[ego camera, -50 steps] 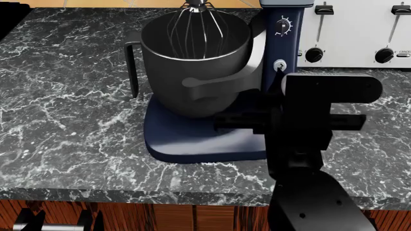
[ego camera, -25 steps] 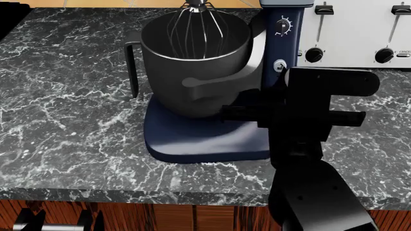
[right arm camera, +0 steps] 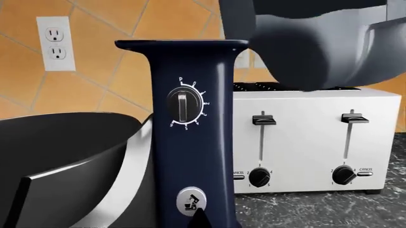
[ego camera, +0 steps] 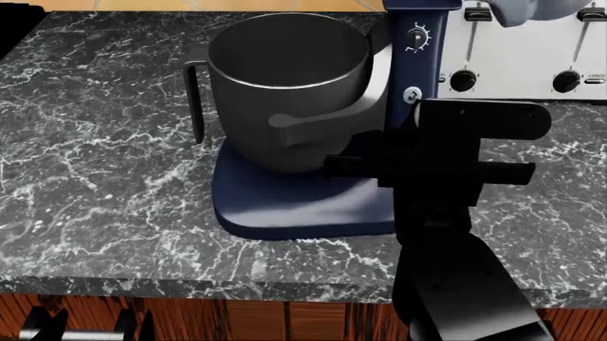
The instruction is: Open the stand mixer head.
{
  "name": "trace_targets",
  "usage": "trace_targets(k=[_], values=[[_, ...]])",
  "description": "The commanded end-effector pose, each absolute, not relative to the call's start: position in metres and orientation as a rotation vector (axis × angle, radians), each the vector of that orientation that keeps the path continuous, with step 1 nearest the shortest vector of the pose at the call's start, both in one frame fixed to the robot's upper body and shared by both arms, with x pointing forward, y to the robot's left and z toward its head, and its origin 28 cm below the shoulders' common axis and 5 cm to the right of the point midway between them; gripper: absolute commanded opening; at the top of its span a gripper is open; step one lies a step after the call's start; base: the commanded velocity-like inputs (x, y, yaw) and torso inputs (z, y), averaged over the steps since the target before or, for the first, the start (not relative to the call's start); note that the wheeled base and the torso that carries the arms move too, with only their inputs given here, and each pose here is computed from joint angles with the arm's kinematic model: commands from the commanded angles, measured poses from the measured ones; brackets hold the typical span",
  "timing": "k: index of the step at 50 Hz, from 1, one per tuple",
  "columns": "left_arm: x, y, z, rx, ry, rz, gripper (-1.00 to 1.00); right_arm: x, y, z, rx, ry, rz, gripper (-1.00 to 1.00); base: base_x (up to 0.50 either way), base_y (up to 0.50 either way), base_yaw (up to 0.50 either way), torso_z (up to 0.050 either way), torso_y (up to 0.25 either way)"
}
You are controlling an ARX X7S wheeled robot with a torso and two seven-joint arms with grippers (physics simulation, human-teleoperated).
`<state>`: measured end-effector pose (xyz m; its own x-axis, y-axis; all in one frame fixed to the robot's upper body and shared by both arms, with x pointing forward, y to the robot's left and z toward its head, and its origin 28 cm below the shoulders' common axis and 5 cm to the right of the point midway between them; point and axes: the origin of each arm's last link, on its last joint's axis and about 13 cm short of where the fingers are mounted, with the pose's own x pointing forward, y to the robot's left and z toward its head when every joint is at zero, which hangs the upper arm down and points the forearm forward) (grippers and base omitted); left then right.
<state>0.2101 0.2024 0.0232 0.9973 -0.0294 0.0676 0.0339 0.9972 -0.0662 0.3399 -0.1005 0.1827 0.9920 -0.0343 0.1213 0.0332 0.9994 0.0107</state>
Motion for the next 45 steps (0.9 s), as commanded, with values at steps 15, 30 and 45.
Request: trace_targets(k=[15, 30, 45], values=[[0.21, 0.202, 0.024, -0.066, -0.073, -0.034, 1.0, 0.283, -0.115, 0.153, 0.027, -0.19, -0.009, -1.0, 0.0, 0.0, 0.0, 0.0, 0.0], [0.21, 0.202, 0.024, -0.063, -0.08, -0.036, 1.0, 0.197, -0.127, 0.139, 0.047, -0.354, -0.004, -1.0, 0.0, 0.0, 0.0, 0.0, 0.0], [0.21, 0.203, 0.024, -0.057, -0.073, -0.027, 1.0, 0.191, -0.128, 0.118, 0.081, -0.319, 0.018, -1.0, 0.0, 0.0, 0.0, 0.0, 0.0]])
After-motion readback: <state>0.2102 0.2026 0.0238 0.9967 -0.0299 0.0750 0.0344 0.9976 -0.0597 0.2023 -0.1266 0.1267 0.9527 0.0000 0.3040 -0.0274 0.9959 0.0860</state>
